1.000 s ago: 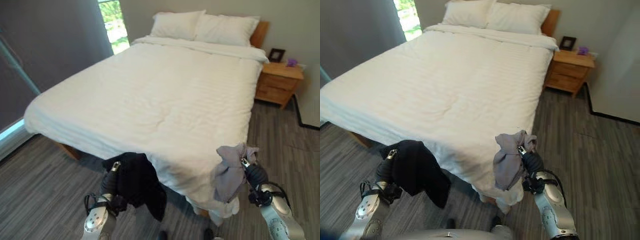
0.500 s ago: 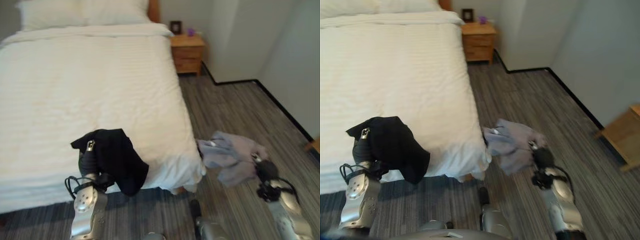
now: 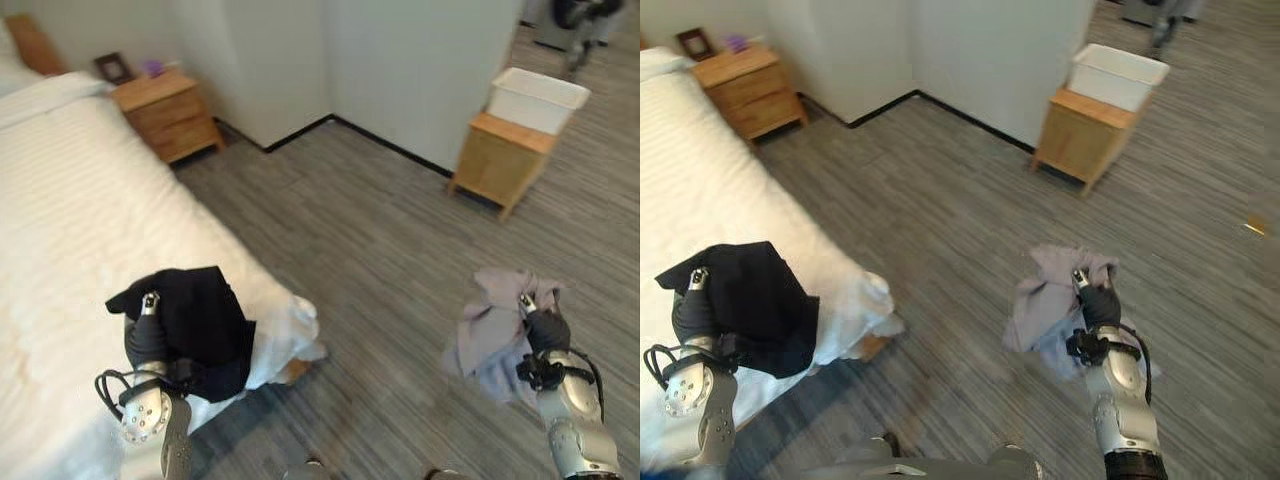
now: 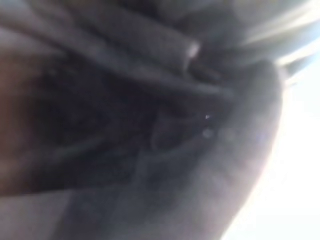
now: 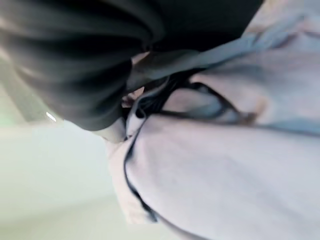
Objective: Pick up bed clothes into laundry basket.
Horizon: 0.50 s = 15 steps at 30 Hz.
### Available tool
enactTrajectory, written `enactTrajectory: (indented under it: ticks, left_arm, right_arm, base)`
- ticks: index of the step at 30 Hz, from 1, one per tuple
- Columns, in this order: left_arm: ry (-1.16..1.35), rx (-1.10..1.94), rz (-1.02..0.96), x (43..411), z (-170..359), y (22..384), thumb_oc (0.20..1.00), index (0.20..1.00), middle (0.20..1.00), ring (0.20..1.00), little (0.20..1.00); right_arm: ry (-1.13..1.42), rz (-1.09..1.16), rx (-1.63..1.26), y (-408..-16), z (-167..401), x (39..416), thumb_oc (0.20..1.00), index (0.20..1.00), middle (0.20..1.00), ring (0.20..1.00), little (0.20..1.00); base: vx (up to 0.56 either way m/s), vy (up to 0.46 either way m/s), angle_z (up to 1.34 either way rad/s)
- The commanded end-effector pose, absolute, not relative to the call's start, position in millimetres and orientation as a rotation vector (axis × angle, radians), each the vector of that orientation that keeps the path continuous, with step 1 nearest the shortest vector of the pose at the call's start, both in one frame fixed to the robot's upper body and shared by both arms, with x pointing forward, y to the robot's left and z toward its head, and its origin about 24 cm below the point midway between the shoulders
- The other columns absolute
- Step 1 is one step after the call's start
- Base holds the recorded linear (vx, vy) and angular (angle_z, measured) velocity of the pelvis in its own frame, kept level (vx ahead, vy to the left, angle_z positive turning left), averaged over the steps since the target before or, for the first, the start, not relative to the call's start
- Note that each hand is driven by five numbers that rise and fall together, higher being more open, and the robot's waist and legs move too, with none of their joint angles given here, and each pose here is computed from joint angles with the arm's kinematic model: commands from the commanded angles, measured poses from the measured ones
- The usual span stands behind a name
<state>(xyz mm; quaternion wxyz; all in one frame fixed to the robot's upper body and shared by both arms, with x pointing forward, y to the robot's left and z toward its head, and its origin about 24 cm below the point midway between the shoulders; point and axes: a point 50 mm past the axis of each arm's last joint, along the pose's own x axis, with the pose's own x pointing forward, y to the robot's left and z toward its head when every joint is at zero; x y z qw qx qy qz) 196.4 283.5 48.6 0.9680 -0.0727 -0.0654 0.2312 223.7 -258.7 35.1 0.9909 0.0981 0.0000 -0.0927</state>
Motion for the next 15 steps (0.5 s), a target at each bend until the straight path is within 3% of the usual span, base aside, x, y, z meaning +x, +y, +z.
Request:
enactTrajectory:
  ticks: [1,8,15]
  left_arm:
    - [-0.359,-0.081,0.389,208,98,288,0.200,0.200,0.200,0.200,0.200]
    - [-0.350,-0.163,0.326,221,93,267,0.200,0.200,0.200,0.200,0.200]
    - [-0.353,-0.122,0.325,216,95,272,0.200,0.200,0.200,0.200,0.200]
  right_arm:
    - [-0.198,-0.160,0.181,-261,72,227,0.200,0.200,0.200,0.200,0.200]
    - [-0.176,-0.186,0.218,-262,63,227,0.200,0.200,0.200,0.200,0.200]
    - [-0.167,-0.163,0.279,-247,56,228,0.200,0.200,0.200,0.200,0.200]
  base:
    - [-0.06,-0.246,-0.43]
    - [0.01,-0.102,-0.45]
    - [0.04,0.027,-0.64]
